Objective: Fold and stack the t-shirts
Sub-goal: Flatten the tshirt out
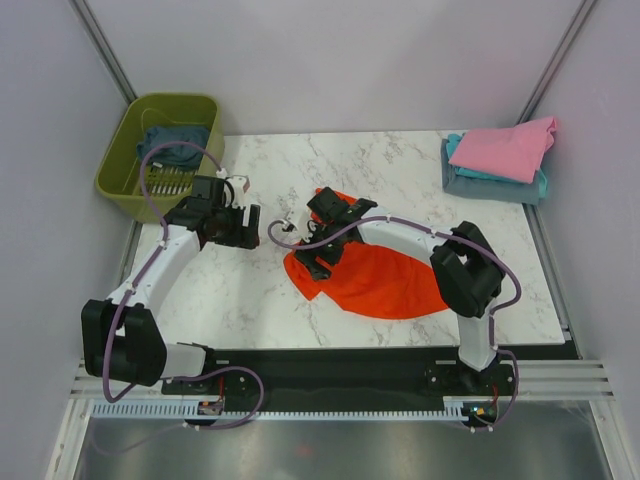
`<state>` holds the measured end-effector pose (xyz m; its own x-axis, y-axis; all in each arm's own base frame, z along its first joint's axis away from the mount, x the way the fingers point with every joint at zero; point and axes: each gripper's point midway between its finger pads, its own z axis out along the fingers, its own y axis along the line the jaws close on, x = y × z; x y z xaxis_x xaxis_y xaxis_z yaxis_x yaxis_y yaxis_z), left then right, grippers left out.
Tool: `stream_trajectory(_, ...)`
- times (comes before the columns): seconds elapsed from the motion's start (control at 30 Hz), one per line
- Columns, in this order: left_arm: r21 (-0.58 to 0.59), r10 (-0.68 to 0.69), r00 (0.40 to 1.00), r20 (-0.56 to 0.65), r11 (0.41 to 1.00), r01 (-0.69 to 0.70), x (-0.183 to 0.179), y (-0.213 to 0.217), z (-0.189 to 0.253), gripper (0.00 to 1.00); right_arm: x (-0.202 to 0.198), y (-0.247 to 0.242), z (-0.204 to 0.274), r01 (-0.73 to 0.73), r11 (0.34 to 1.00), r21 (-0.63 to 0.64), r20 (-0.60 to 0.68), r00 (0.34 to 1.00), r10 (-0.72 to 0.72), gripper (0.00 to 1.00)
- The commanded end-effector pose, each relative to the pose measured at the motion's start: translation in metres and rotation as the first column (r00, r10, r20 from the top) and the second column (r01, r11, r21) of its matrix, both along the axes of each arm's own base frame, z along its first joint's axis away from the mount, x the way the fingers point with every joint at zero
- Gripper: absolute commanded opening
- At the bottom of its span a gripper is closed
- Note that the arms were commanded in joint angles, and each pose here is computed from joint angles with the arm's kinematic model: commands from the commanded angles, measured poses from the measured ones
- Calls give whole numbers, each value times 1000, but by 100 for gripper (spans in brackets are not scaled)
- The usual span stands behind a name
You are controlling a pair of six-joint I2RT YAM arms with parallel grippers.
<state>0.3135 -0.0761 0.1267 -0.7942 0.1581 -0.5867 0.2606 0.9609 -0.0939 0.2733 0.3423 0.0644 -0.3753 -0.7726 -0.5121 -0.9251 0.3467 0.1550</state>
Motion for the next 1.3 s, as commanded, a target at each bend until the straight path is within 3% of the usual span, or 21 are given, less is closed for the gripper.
stream_trajectory(0.0, -1, 26, 999, 25, 1000, -26, 0, 5, 6, 87, 5, 20, 2, -22, 999, 36, 16, 1000, 21, 77)
stream_trajectory(0.23, 0, 36, 999, 6, 999, -36, -3, 8, 1, 87, 0, 18, -29, -22, 999, -29, -19, 1000, 22, 68)
stream_trajectory(0.43, -2, 47, 999, -2, 999, -47, -1, 11, -2, 87, 10, 9, -47, 19, 994, -105, 23, 1000, -17, 50)
stream_trajectory(0.47, -2, 48, 999, -5, 999, -48, -1, 12, -3, 87, 12, 7, -50, 27, 992, -127, 38, 999, -22, 36)
stream_trajectory(0.57, -7, 51, 999, -3, 999, -51, 1, 12, -2, 87, 19, 0, -40, 52, 989, -141, 88, 995, -40, 13)
stream_trajectory(0.67, -18, 44, 999, 1, 999, -44, 3, 10, -1, 87, 27, -3, -10, 52, 992, -117, 172, 985, -31, 3)
stream_trajectory(0.83, -136, 1, 998, -66, 991, -10, 3, -16, -12, 83, 48, -13, 74, 71, 996, -49, 379, 924, -48, 1)
stream_trajectory(1.03, -154, -33, 984, -172, 988, 7, 20, -32, -39, 82, 52, -26, 149, 86, 996, 21, 504, 859, -85, 0)
stream_trajectory(1.27, -157, -52, 988, -149, 987, 29, 82, -50, -38, 82, 44, -42, 152, 66, 998, -26, 525, 850, -42, 0)
